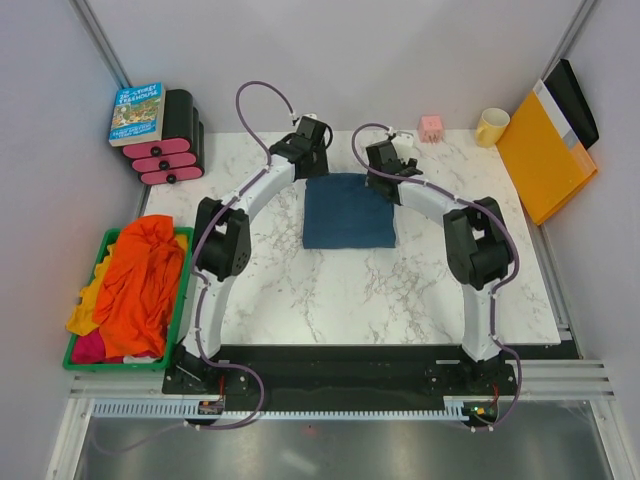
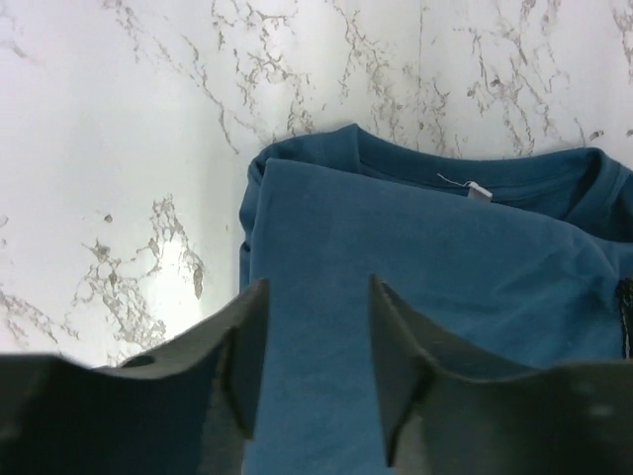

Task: Fold and stack the t-shirts
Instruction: Fold the long partially folded tshirt into a neat square, then smooth out wrinkles on the folded tshirt

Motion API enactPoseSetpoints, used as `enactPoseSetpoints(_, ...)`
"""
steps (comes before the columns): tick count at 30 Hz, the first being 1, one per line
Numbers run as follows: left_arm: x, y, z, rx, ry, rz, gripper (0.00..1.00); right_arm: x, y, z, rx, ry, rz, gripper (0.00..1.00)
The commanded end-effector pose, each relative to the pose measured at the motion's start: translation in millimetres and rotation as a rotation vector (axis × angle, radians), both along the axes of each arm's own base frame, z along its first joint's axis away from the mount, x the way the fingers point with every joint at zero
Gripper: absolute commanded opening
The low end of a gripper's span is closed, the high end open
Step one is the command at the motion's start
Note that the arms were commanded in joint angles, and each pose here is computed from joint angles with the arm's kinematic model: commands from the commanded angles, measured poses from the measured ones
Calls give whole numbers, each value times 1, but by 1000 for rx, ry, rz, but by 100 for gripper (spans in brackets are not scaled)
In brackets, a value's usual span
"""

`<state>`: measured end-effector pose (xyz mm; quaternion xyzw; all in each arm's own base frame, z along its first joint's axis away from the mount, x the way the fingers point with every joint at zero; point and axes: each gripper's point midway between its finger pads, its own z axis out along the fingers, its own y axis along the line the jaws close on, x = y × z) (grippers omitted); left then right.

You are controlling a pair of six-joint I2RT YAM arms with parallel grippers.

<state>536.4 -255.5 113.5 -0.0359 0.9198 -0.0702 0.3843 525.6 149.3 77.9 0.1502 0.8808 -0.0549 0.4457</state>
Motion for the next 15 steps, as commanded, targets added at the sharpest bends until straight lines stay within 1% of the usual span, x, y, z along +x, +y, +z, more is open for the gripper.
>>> enactPoseSetpoints(1,-5,7,56,-50,-99,29,55,0,23,102,95,-216,68,84)
enactPoseSetpoints(2,-10,6,65,-68,-110,25,56,-5,28,104,97,-211,90,85)
enactPoseSetpoints(3,-14,1,64,-88,-98,5,55,-11,40,102,106,-201,127,85)
enactPoseSetpoints(4,-21,-4,54,-93,-72,-8,54,-15,46,102,118,-195,147,82)
enactPoseSetpoints(5,-25,-6,48,-95,-56,-16,52,-21,49,89,121,-165,161,77)
enactPoseSetpoints(6,-30,-11,41,-107,-32,-29,45,-26,59,79,159,-139,187,68)
enactPoseSetpoints(7,-40,-15,25,-108,9,-37,41,-29,61,64,170,-105,191,41)
enactPoseSetpoints(8,-46,-18,15,-114,37,-43,37,-36,62,45,176,-62,195,32)
enactPoseSetpoints(9,-59,-23,-2,-119,86,-57,33,-41,65,33,193,-38,193,17)
enactPoseSetpoints(10,-64,-26,-8,-121,99,-65,31,-44,66,18,190,-9,192,12)
enactPoseSetpoints(12,-75,-28,-21,-107,128,-70,29,-56,67,-7,202,52,188,8)
enactPoseSetpoints(13,-87,-29,-36,-91,162,-79,28,-61,66,-16,206,72,179,4)
enactPoseSetpoints(15,-98,-30,-45,-89,181,-82,27,-79,62,-37,198,120,166,0)
